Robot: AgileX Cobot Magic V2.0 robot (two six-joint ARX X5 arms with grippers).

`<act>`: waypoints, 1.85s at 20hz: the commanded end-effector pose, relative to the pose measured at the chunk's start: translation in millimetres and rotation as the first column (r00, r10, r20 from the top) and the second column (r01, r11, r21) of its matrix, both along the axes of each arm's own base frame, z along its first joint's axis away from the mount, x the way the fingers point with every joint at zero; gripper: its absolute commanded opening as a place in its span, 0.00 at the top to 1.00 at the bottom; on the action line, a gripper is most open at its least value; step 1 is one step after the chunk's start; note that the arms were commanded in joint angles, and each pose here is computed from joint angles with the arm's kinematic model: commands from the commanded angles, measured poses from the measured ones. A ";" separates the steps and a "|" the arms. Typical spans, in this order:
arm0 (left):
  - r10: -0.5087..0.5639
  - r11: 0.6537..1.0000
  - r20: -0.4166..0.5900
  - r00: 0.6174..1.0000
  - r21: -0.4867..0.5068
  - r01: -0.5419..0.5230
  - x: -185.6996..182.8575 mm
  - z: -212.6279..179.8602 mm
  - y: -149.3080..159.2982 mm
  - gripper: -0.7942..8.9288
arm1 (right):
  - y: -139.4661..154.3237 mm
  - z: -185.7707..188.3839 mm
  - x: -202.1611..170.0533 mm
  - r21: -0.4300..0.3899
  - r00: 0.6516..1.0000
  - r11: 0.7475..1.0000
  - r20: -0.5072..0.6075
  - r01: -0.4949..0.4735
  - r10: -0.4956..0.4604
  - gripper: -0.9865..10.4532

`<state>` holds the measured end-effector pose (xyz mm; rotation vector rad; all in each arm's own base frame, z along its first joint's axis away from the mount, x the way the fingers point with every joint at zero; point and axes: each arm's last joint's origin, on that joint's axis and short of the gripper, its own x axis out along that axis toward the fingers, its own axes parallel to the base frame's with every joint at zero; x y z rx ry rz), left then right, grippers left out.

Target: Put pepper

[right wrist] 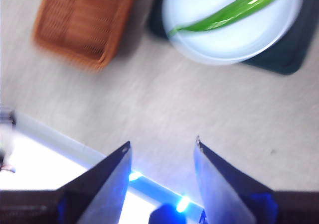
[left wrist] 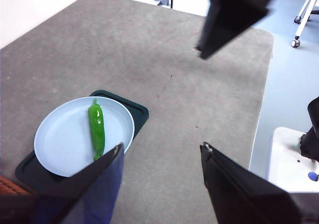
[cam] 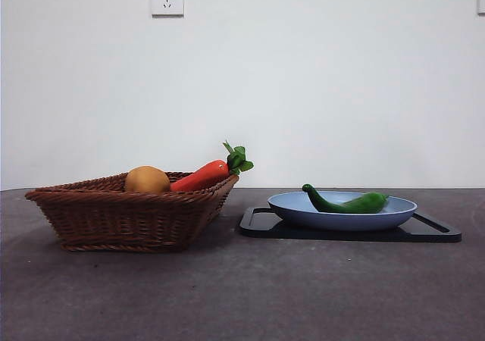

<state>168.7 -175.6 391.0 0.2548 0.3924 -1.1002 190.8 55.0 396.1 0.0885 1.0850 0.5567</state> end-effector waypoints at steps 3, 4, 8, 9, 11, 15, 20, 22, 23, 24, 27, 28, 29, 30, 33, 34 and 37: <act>-0.006 1.000 -0.013 1.000 0.003 0.006 -1.2 2.4 -1.8 0.65 | 10.0 12.7 -21.4 0.003 0.994 0.996 0.059 -0.094 0.093 0.77; -0.005 1.000 -0.019 1.000 0.006 0.006 -1.4 2.0 -1.7 0.70 | 12.1 12.9 -22.7 0.002 0.992 0.994 0.061 -0.107 0.106 0.83; -0.005 1.000 -0.025 1.000 0.010 0.006 -1.6 1.3 -1.4 0.91 | 15.3 13.0 -23.8 -0.010 0.985 0.988 0.078 -0.152 0.153 0.91; -0.005 1.000 -0.025 1.000 0.010 0.005 -1.6 1.4 -1.5 0.91 | 15.4 13.2 -23.4 -0.007 0.985 0.988 0.082 -0.152 0.152 0.91; -0.005 1.000 -0.025 1.000 0.010 0.006 -1.6 1.3 -1.4 0.91 | 15.5 13.6 -23.3 0.010 0.990 0.993 0.068 -0.122 0.121 0.90; -0.006 1.000 -0.018 1.000 0.004 0.006 -1.3 2.1 -1.7 0.91 | 12.1 13.6 -22.0 0.012 0.994 0.996 0.063 -0.091 0.090 0.90; -0.005 1.000 -0.016 1.000 0.006 0.005 -1.3 2.0 -1.7 0.91 | 9.3 13.6 -20.9 0.013 0.995 0.997 0.063 -0.075 0.074 0.90; 0.023 0.999 0.045 0.999 0.039 -0.024 0.4 2.3 -0.9 0.91 | 9.3 13.6 -20.9 0.013 0.995 0.997 0.063 -0.075 0.074 0.90; 0.073 0.995 0.070 0.995 0.064 -0.077 1.8 1.9 0.2 0.91 | 9.3 13.6 -20.9 0.013 0.995 0.997 0.063 -0.075 0.074 0.90; 0.121 0.988 0.084 0.989 0.082 -0.128 3.7 1.4 2.1 0.91 | 9.3 13.6 -20.9 0.013 0.995 0.997 0.063 -0.075 0.074 0.90; 0.180 0.976 0.137 0.974 0.098 -0.194 7.5 4.5 11.4 0.91 | 9.3 13.6 -20.9 0.013 0.995 0.997 0.063 -0.075 0.074 0.90; 0.230 0.966 0.182 0.956 0.080 -0.248 9.9 9.6 18.0 0.91 | 9.3 13.6 -20.9 0.013 0.995 0.997 0.063 -0.075 0.074 0.90; 0.288 0.955 0.199 0.937 0.015 -0.297 11.4 17.8 27.3 0.91 | 9.3 13.6 -20.9 0.013 0.995 0.997 0.063 -0.075 0.074 0.90; 0.338 0.941 0.224 0.914 -0.049 -0.336 12.1 27.0 38.4 0.91 | 9.3 13.6 -20.9 0.013 0.995 0.997 0.063 -0.075 0.074 0.90; 0.503 0.864 0.317 0.804 -0.197 -0.463 7.2 52.7 81.5 0.91 | 9.3 13.6 -20.9 0.013 0.995 0.997 0.063 -0.075 0.074 0.90; 0.557 0.831 0.337 0.759 -0.233 -0.506 2.6 59.3 97.1 0.91 | 9.3 13.6 -20.9 0.013 0.995 0.997 0.063 -0.075 0.074 0.90; 0.692 0.721 0.380 0.614 -0.312 -0.619 -20.8 67.3 137.3 0.91 | 9.3 13.6 -20.9 0.013 0.995 0.997 0.063 -0.075 0.074 0.90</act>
